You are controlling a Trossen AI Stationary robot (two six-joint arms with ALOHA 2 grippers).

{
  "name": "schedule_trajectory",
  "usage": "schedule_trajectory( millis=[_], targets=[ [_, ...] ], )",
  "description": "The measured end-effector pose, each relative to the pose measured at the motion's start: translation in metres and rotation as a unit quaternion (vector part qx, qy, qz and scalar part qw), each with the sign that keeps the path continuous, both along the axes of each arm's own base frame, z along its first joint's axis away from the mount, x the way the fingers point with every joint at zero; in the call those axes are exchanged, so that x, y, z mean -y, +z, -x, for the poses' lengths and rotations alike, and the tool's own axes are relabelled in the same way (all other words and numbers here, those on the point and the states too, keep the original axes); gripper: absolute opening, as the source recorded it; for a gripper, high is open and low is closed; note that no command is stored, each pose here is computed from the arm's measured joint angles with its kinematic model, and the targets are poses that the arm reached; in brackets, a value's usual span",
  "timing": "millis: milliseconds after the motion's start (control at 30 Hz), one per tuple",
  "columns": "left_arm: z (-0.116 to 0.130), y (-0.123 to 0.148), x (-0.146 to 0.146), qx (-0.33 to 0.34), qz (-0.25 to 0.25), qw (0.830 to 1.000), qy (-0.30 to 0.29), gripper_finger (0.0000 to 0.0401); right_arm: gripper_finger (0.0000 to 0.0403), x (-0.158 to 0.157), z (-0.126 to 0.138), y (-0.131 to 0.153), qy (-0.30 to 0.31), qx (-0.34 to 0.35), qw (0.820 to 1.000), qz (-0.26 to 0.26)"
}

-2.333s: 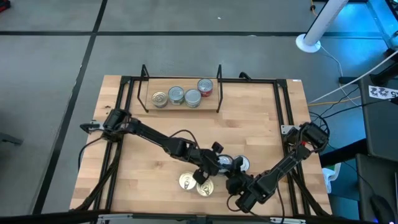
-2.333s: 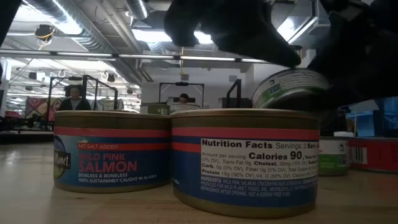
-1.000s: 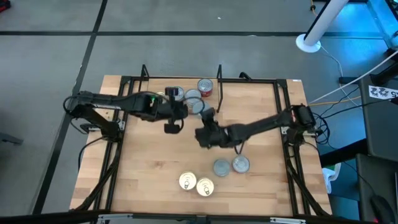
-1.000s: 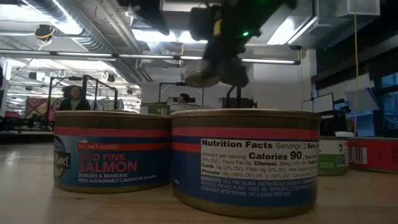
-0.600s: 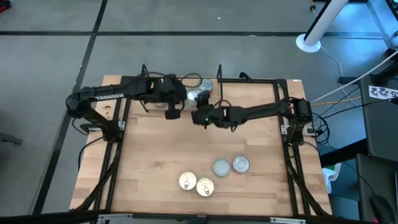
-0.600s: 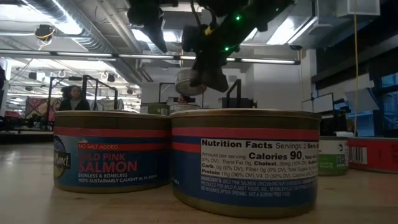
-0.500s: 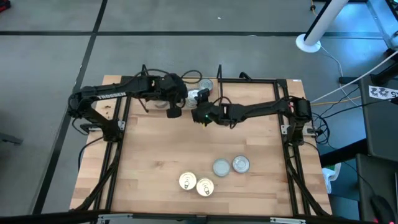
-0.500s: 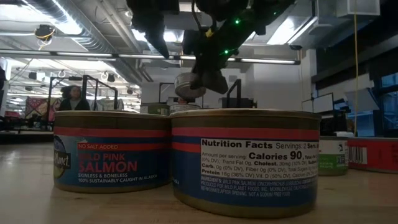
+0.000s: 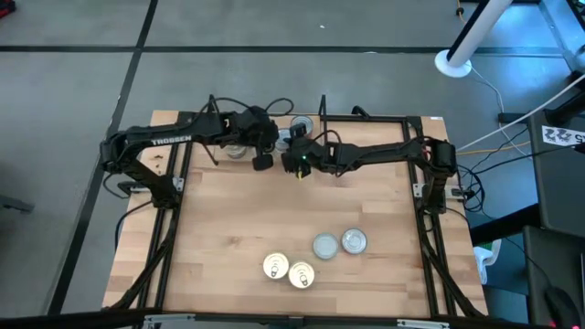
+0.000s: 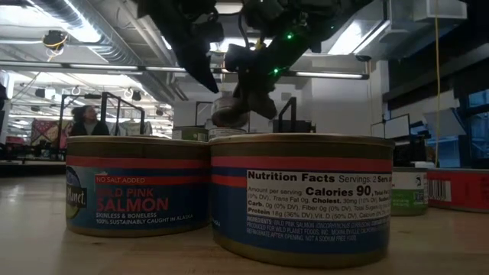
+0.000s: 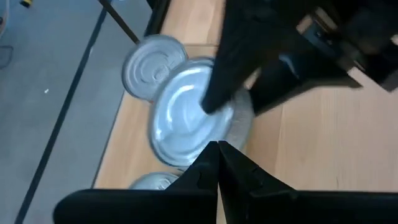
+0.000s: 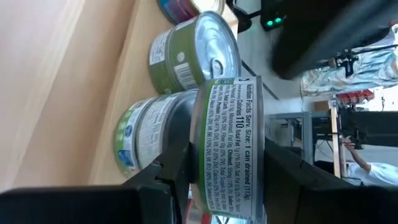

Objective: Stack canned seafood by type on shelf
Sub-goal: Stack the green white tuna can on top of the other green white tuna can on the shelf

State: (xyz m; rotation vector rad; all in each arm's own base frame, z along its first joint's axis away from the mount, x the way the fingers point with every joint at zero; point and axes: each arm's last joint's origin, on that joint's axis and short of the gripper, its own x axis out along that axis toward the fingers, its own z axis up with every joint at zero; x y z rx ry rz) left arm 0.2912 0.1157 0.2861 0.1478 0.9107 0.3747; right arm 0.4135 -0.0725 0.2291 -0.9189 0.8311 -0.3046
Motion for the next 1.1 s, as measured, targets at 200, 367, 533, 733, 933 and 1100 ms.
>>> schedule_trajectory(
  millis=[200,367,533,733,933,1100],
  targets=[
    [0.001,-0.017,0.001,0.009,0.007,1.000,0.010,0.0001,0.0143,0.009,0.000,0.001,0.004,0.012,1.000,-0.008],
    [-0.001,-0.025,0.000,0.028,0.002,1.000,0.011,0.0001,0.0143,0.012,0.001,0.001,0.011,0.010,1.000,-0.018],
    [0.000,-0.026,0.000,0.026,0.008,1.000,0.016,0.0001,0.0143,0.015,0.001,0.000,0.033,0.012,0.999,-0.036],
    [-0.001,-0.027,0.000,0.024,0.011,0.999,0.018,0.0001,0.0143,0.015,0.001,0.000,0.038,0.013,0.998,-0.040],
    [-0.002,-0.031,0.000,0.021,0.016,0.999,0.022,0.0001,0.0162,0.015,0.001,0.000,0.037,0.013,0.998,-0.039],
    [-0.003,-0.031,-0.001,0.022,0.015,0.999,0.026,0.0001,0.0223,0.014,0.000,0.000,0.048,0.016,0.998,-0.046]
  ],
)
